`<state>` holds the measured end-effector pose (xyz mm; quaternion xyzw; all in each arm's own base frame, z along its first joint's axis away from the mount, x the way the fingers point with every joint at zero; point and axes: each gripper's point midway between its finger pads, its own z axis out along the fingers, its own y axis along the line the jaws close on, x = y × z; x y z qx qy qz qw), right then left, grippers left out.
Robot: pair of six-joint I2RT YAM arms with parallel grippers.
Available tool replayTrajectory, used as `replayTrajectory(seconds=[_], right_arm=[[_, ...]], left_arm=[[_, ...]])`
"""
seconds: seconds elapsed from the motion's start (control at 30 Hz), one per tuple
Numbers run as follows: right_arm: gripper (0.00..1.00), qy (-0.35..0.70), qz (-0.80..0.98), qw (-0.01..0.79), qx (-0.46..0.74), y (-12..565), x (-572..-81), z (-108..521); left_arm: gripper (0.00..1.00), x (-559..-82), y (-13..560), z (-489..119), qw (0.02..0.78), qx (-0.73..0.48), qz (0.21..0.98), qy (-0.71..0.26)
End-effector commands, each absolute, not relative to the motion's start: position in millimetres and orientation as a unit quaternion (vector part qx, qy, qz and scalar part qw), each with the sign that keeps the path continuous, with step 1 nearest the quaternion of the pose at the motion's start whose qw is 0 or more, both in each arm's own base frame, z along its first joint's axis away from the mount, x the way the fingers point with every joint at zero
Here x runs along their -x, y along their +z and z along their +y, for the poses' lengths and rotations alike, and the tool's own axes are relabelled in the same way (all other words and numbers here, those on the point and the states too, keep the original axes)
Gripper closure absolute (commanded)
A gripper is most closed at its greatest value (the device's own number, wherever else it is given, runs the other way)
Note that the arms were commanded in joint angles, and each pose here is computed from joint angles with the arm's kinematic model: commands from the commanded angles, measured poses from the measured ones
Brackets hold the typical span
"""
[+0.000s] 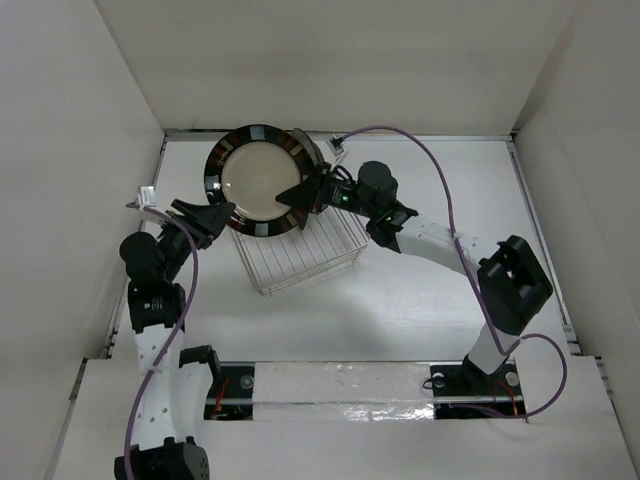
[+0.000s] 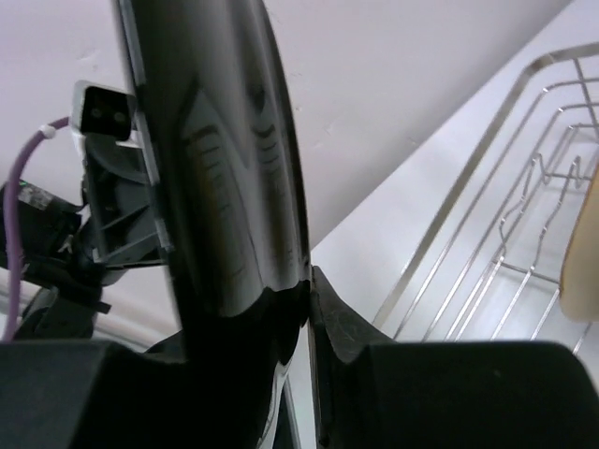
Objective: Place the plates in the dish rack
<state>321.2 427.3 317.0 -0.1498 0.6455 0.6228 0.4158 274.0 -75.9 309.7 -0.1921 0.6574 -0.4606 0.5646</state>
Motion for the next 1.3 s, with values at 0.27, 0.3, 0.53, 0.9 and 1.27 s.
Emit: replayTrajectory(seconds=[0.27,0.3,0.53,0.9,1.27], right_arm=[[1.00,0.413,0.664,0.621,0.054,393,-365,386],[1.00,0.391,0.659,0.641,0.036,407,-369,382],[1.00,0.276,0.689,0.670,0.035,394,-391,405],[1.00,0.157,0.718,0.677,0.050,359,-427,430],[1.00,0.155,0.737,0.655,0.062,320,-437,459]], left_arm=[[0.36,-269,365,-43,0.695,0.132,0.667,-0.233],[0.35,-264,368,-42,0.700,0.131,0.664,-0.228],[0.34,-239,375,-49,0.727,0.102,0.647,-0.208],[0.36,-241,335,-59,0.725,0.101,0.648,-0.208],[0.38,-238,336,-58,0.729,0.105,0.645,-0.205]])
